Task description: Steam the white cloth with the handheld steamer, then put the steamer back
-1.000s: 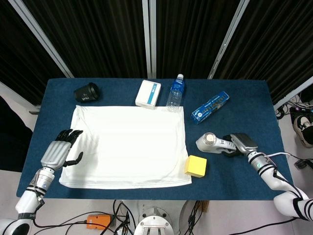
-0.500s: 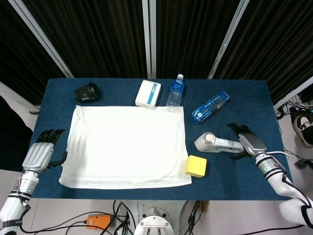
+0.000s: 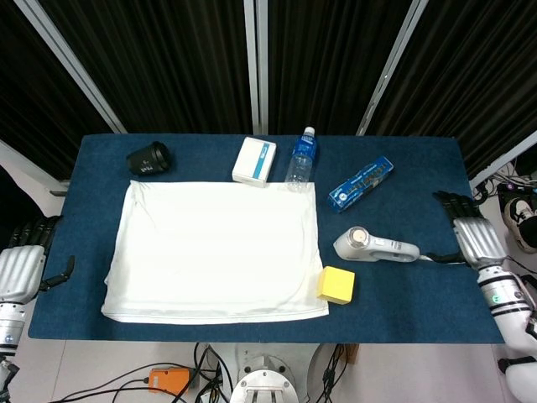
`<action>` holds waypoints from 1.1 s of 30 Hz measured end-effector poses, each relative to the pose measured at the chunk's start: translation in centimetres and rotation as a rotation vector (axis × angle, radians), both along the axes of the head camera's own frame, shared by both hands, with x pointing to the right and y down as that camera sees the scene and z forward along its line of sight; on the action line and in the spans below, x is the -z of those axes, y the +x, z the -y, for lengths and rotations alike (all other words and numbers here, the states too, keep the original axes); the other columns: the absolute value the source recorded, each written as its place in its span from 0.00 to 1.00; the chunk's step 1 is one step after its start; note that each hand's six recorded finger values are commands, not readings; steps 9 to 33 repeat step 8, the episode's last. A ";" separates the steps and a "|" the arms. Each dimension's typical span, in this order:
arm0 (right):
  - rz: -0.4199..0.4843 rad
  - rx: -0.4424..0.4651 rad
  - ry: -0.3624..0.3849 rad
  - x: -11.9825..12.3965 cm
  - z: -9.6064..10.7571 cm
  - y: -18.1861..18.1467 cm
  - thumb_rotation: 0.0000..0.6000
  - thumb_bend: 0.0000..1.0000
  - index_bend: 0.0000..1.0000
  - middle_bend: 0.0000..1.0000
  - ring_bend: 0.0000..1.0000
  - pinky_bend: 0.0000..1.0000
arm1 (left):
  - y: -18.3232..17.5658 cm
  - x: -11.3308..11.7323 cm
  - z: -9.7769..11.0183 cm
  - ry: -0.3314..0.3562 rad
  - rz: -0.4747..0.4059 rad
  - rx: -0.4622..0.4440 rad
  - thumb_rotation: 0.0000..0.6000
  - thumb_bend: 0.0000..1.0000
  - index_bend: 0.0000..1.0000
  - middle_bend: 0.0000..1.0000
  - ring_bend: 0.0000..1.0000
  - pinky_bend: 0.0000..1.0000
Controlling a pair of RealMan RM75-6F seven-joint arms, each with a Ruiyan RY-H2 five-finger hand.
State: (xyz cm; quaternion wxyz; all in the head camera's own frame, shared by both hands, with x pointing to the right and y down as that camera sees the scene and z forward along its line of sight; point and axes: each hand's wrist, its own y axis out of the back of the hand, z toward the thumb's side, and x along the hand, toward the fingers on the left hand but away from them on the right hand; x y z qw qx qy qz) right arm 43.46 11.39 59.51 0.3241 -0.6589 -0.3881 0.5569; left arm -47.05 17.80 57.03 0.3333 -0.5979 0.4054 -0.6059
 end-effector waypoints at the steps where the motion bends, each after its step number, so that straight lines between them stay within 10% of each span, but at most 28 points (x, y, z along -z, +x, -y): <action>1: -0.018 -0.009 0.024 0.8 -0.4 0.4 1.00 0.09 0.00 0.10 0.00 0.06 | -0.3 0.4 -0.2 0.017 0.004 0.008 0.67 0.37 0.06 0.08 0.00 0.00; 8: -0.063 -0.140 0.123 5.6 -5.1 3.6 1.00 0.09 0.01 0.10 0.00 0.06 | -1.6 2.9 -2.5 0.099 0.037 0.035 0.68 0.37 0.06 0.08 0.00 0.00; 33: -0.063 -0.140 0.123 5.6 -5.1 3.6 1.00 0.09 0.01 0.10 0.00 0.06 | -1.6 2.9 -2.5 0.099 0.037 0.035 0.68 0.37 0.06 0.08 0.00 0.00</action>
